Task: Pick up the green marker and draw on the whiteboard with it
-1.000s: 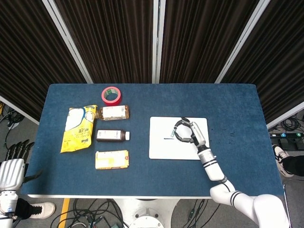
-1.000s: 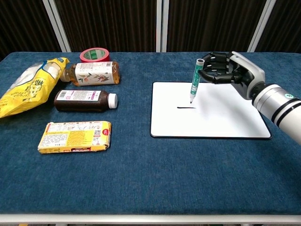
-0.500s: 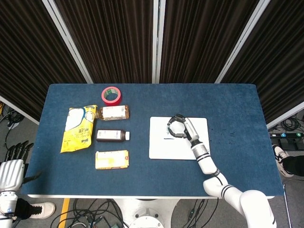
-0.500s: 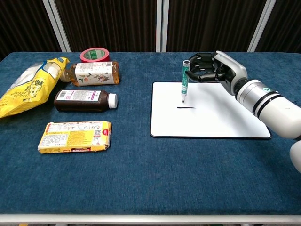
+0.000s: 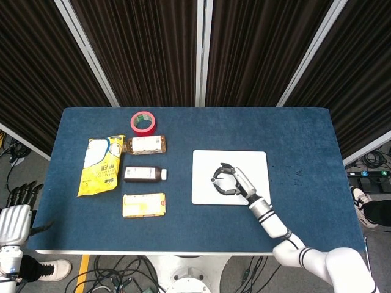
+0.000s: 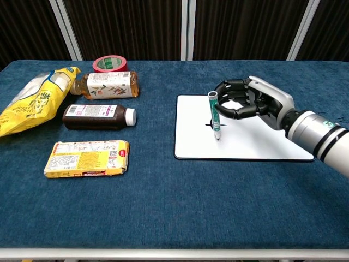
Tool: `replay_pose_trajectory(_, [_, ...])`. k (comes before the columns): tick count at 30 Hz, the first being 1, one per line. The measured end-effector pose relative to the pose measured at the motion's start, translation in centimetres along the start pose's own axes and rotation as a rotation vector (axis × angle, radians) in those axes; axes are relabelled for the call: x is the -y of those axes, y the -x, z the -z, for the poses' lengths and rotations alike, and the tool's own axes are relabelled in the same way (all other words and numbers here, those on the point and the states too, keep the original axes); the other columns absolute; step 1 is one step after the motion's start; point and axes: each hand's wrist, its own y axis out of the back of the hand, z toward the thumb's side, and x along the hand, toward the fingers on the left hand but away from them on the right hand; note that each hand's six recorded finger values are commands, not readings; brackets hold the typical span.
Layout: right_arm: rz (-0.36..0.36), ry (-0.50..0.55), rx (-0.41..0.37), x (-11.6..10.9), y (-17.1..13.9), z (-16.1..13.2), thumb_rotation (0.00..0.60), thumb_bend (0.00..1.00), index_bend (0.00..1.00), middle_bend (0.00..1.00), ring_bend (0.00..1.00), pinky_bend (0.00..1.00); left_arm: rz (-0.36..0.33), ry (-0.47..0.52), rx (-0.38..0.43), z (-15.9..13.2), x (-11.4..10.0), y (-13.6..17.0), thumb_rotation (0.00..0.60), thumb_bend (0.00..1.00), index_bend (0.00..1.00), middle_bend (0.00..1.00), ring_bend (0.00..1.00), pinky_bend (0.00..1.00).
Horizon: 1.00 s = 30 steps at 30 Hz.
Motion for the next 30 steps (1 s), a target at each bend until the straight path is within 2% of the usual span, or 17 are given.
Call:
replay_pose_trajectory(4, [0.001,-0.01,-0.032,-0.7,-1.6,-1.6,0.6,0.75,0.65,0.57,0.34,0.09,-0.004,0.0,0.001,0.0,-0.1,0.1,0.6,0.14,0.12,0.04,0.0,0.0])
replay_pose_trajectory(7, [0.049,-0.049,-0.055,-2.6,-2.0,-2.7,0.6,0.75,0.65,0.57,0.34,0.09,-0.004,0.0,0.007,-0.2,-0.1,0.0,0.6,0.14,0.12,0.04,0.0,0.0])
replay_pose_trajectory(12, [0.111,-0.069,-0.032,-4.4,-1.1,-2.3,0.6,0.75,0.65,0.57,0.34,0.09,-0.006,0.0,0.014,-0.4,-0.1,-0.1,0.6,0.14,0.12,0.04,0.0,0.0])
replay_pose_trajectory(18, [0.114,-0.071,0.002,-3.6,0.9,-1.2,0.6,0.75,0.65,0.57,0.34,0.09,-0.005,-0.002,0.011,-0.3,-0.2,-0.1,0.6,0.14,0.12,0.04,0.0,0.0])
replay_pose_trajectory(30, [0.092,-0.059,0.005,-1.5,3.2,-0.6,0.6,0.75,0.65,0.57,0.34,0.09,-0.003,-0.001,0.007,-0.2,-0.1,-0.1,0.6,0.14,0.12,0.04,0.0,0.0])
